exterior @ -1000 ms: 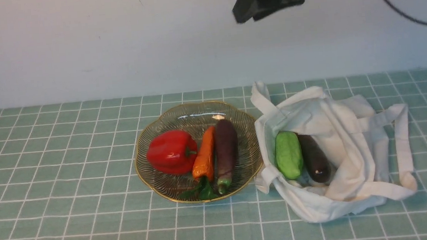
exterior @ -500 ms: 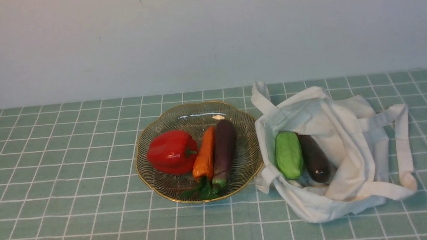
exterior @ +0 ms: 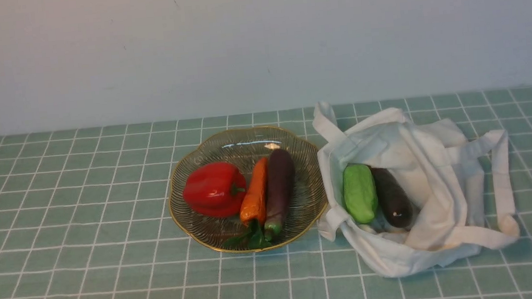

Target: Take vegetables from cloth bag on blue coffee tablecloth place on plate.

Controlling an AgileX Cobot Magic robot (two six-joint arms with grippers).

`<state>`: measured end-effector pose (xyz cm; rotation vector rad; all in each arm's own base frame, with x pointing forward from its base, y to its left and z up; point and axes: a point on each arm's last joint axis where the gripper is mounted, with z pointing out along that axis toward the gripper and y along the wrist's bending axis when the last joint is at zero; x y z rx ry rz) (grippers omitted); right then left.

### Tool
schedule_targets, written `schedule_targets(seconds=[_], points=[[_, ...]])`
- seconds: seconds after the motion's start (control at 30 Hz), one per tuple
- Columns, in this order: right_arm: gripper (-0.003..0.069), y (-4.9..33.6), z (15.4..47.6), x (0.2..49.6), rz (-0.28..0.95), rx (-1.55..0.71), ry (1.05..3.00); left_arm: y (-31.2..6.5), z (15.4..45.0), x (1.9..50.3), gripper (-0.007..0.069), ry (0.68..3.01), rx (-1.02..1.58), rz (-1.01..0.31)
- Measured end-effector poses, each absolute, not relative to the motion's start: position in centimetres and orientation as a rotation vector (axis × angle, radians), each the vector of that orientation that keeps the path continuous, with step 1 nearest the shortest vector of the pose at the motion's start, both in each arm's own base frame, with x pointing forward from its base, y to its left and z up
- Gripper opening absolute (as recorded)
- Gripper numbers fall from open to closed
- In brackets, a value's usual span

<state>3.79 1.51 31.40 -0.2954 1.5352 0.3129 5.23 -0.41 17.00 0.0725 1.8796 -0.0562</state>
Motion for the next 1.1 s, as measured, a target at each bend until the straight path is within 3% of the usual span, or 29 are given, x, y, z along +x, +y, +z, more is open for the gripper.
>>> schedule_targets(seconds=[0.73,0.87,1.1], points=[[-0.0015,1.5,31.3,3.8,0.314,-0.295,1.529,-0.4,17.0,5.2,-0.0004,1.88,0.072,-0.056],[-0.0015,1.3,29.7,3.9,0.257,-0.294,1.553,-0.4,17.0,5.2,-0.0004,1.88,0.072,-0.056],[-0.0015,0.6,23.5,4.4,0.089,-0.172,1.674,-0.4,17.0,5.2,-0.0004,1.88,0.072,-0.056]])
